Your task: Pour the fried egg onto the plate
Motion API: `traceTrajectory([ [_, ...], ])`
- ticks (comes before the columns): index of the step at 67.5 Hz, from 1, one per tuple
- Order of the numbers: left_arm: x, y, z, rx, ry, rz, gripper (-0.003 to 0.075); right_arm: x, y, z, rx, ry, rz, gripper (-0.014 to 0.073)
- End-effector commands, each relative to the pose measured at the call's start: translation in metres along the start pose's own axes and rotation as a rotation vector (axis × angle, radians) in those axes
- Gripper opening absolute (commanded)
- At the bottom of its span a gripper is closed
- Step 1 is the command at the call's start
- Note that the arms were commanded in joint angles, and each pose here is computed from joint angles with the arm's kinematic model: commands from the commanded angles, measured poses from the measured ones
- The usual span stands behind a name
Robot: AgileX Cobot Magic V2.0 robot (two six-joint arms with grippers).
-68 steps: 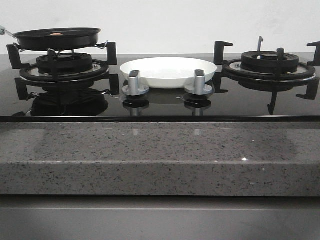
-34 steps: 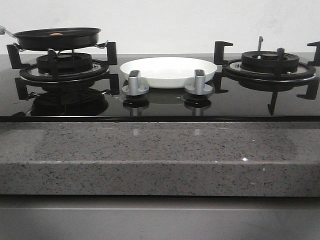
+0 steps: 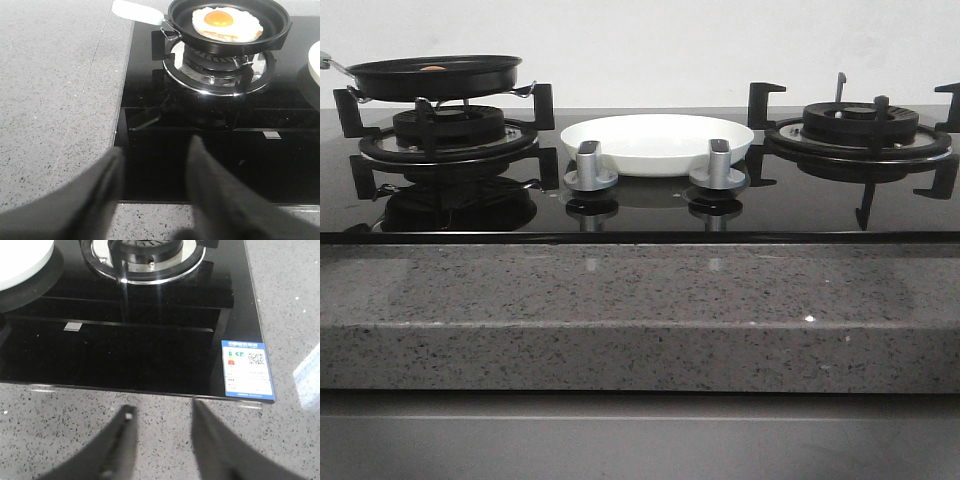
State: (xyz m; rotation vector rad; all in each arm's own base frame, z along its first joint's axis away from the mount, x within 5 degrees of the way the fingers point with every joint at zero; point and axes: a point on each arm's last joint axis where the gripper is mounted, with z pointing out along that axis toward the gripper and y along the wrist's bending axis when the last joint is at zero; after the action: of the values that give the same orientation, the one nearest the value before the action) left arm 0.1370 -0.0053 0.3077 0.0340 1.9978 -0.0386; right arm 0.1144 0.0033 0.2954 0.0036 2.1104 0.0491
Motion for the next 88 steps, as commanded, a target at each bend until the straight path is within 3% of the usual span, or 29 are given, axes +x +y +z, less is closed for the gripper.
traceTrajectory([
  [1,-0.017,-0.001,-0.004,0.007,-0.101,-0.009,0.04,-0.014,0.0,-0.004,0.008,-0.071,-0.017,0.0401],
  [19,-0.017,-0.001,-0.004,0.007,-0.101,-0.009,0.0396,-0.039,0.008,-0.012,-0.074,0.001,0.053,0.0401],
  [47,-0.017,-0.001,-0.004,0.007,-0.101,-0.009,0.0396,-0.091,0.067,0.04,-0.373,0.154,-0.149,0.0401],
  [65,-0.017,-0.001,-0.004,0.007,-0.101,-0.009,0.0396,-0.132,0.096,0.107,-0.404,0.263,-0.143,0.0401],
  [88,-0.017,-0.001,-0.002,0.007,-0.095,-0.009,0.0391,-0.171,0.097,0.186,-0.371,0.392,-0.038,0.0401],
])
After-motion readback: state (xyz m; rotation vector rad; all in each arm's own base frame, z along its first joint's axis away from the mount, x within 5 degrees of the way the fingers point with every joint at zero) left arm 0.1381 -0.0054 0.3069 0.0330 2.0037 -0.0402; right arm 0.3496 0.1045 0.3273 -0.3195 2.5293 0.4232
